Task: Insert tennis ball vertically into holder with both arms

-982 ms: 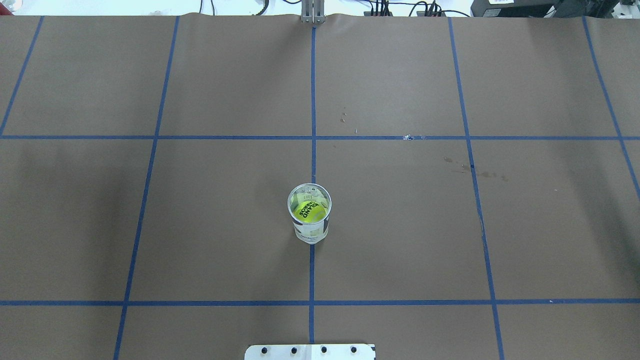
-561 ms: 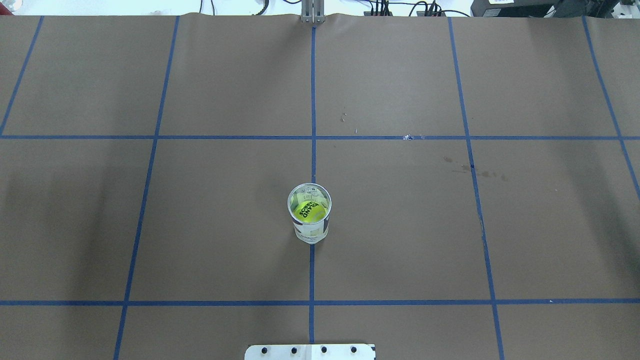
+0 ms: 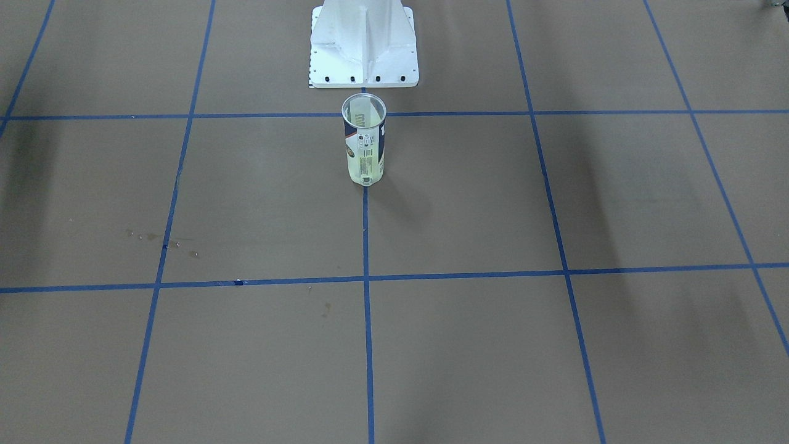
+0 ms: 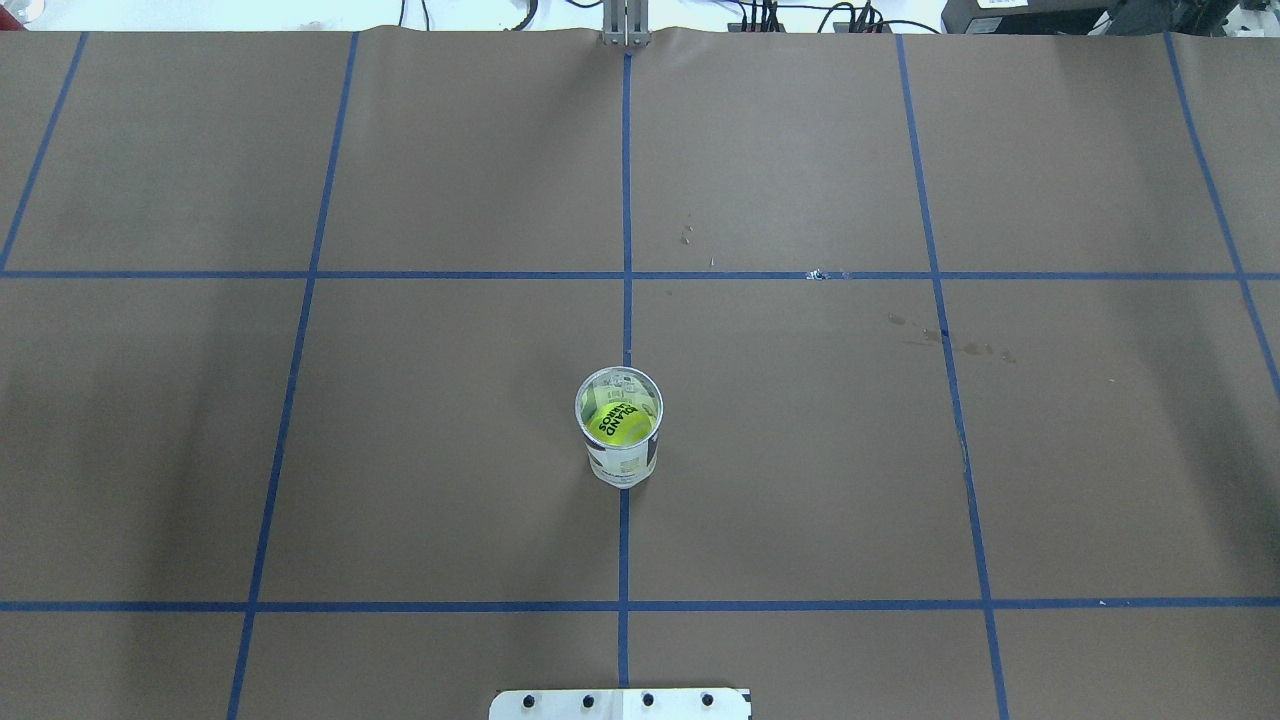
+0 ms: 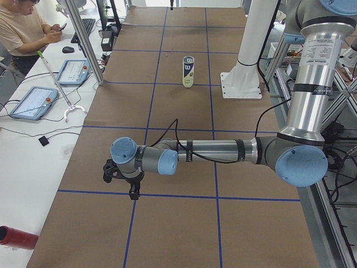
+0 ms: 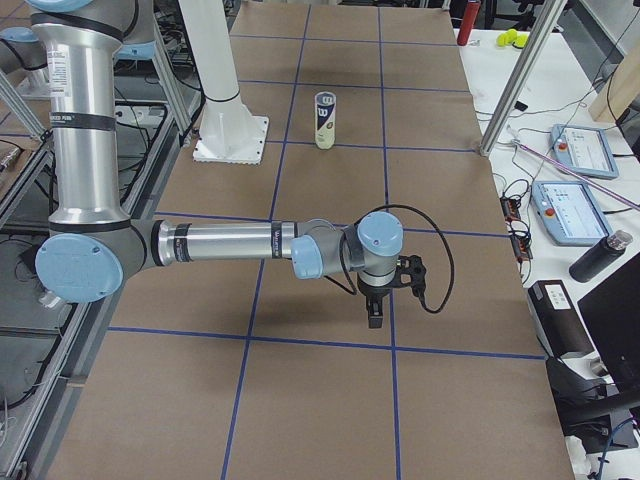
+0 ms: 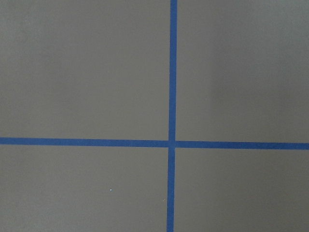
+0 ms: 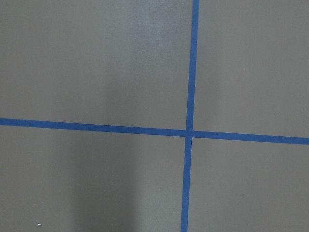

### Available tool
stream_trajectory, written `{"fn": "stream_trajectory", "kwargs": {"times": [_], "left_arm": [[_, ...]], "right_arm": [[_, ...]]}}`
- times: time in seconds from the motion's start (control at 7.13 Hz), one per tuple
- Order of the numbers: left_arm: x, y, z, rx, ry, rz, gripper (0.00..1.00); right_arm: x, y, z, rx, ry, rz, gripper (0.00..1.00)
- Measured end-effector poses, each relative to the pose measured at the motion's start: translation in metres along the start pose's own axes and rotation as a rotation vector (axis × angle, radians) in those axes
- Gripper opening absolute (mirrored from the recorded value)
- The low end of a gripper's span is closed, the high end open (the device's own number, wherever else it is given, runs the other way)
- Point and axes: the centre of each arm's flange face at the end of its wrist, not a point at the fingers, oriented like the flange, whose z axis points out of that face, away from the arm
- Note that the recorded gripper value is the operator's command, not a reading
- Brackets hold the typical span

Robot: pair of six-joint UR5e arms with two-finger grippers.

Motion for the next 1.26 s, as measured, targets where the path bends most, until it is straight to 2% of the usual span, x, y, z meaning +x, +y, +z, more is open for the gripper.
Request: {"fn": "stream_trajectory", "kwargs": {"times": [0.56, 0.98, 1.26], "left_arm": [[-0.011, -0.002, -0.010, 0.013, -0.059, -0.023, 1.00], [-0.011, -0.009, -0.014, 0.041, -0.159, 0.008, 1.00], [-0.010, -0.010, -0.014, 0.050, -0.172, 0.019, 1.00]], "right_arm": [[0.009, 0.006, -0.003, 0.008, 0.011, 0.012, 1.00], [0.016, 0.014, 0.003, 0.000, 0.015, 0.018, 1.00], [0.019, 0.018, 0.005, -0.005, 0.017, 0.023, 1.00]]}}
